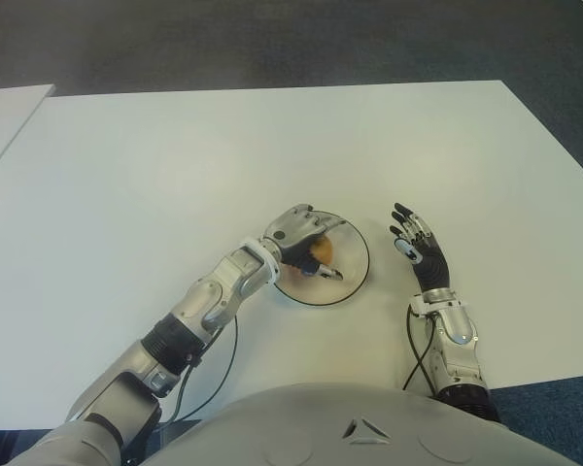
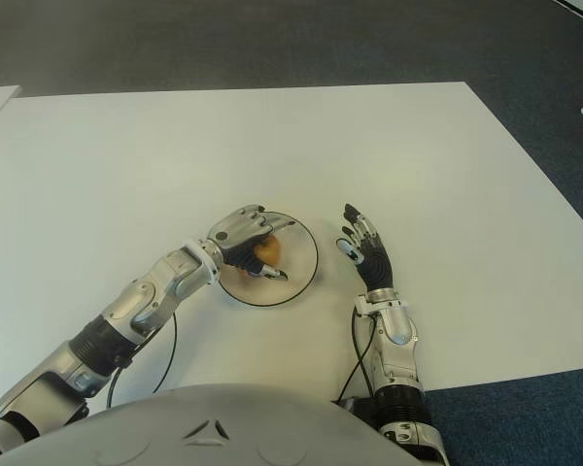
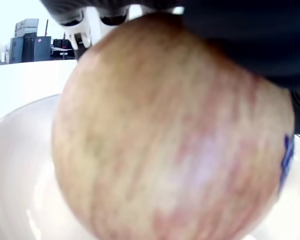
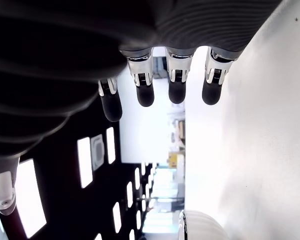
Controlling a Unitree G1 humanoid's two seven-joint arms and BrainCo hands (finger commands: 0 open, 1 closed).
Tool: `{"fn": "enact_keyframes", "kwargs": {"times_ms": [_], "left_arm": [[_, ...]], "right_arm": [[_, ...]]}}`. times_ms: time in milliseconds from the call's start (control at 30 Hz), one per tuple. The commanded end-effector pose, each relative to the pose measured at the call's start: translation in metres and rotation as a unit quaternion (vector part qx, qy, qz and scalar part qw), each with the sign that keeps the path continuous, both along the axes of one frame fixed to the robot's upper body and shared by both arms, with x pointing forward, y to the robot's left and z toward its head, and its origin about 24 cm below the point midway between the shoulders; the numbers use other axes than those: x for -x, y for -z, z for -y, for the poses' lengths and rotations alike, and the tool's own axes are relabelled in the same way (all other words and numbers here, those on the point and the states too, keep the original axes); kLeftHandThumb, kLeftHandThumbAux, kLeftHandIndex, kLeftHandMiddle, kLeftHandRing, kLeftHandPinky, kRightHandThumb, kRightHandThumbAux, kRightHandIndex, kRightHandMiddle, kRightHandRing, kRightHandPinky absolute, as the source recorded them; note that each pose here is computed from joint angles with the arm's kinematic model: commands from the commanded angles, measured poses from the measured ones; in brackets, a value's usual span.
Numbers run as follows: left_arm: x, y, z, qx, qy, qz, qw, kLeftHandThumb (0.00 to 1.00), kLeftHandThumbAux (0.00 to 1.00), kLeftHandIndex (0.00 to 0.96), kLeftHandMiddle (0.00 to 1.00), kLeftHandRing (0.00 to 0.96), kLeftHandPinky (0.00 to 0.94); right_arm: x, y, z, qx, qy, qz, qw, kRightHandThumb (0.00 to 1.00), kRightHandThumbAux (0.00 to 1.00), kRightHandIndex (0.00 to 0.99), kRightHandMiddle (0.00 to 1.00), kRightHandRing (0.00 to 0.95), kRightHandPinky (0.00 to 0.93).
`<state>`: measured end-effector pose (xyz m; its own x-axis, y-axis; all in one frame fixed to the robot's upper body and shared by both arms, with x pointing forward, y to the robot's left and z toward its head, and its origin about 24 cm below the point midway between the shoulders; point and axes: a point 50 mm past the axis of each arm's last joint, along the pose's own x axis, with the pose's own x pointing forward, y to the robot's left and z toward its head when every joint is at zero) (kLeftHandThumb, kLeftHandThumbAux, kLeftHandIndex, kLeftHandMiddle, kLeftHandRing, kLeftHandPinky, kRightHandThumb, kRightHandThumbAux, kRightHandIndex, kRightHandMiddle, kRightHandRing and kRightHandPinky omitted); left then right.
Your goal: Put the apples into the plate.
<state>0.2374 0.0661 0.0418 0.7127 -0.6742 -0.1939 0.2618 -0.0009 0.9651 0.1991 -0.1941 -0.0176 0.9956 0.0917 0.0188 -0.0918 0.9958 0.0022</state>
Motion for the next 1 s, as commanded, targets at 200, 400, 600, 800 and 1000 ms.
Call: {"fn": "enact_keyframes", "kwargs": {"times_ms": [200,400,600,800,1000], "left_arm": [[-0.0015,0.0005,-0.0024,-0.005,0.006,0.005,1.0,0.127,0.259,0.0,0.0,0.0,0.0],[-0.0017,0.0011,-0.0032,0.001,0.004,0.011,1.0,0.13,0.249,0.0,0.0,0.0,0.0],[-0.0027,-0.0003,-0.0035,0.005,0.003,0.015,1.0,0.127,0.238,0.0,0.0,0.0,0.0],[-0.0039,-0.0027,-0.0043,0.009,-0.004,0.019,1.0,0.132,0.24,0.0,0.0,0.0,0.0],[-0.0046,-0.0039,-0.0054,0.026,-0.016,0.018,0.999,0.131,0.254,0.0,0.0,0.0,0.0]], "right_arm": [[0.0271,0.0368,-0.0048,-0.015,0.01,-0.105,0.994,0.123,0.49,0.175,0.084,0.022,0.026],[0.0272,0.0371,-0.005,-0.011,0.012,-0.109,0.994,0.122,0.488,0.179,0.086,0.029,0.046],[0.0278,0.0365,-0.0058,-0.013,0.011,-0.11,0.994,0.125,0.476,0.174,0.089,0.031,0.037],[0.0278,0.0359,-0.0066,-0.01,0.013,-0.107,0.994,0.13,0.475,0.179,0.093,0.037,0.048],[0.0281,0.0363,-0.0057,-0.01,0.008,-0.111,0.994,0.133,0.468,0.192,0.096,0.033,0.014]]}}
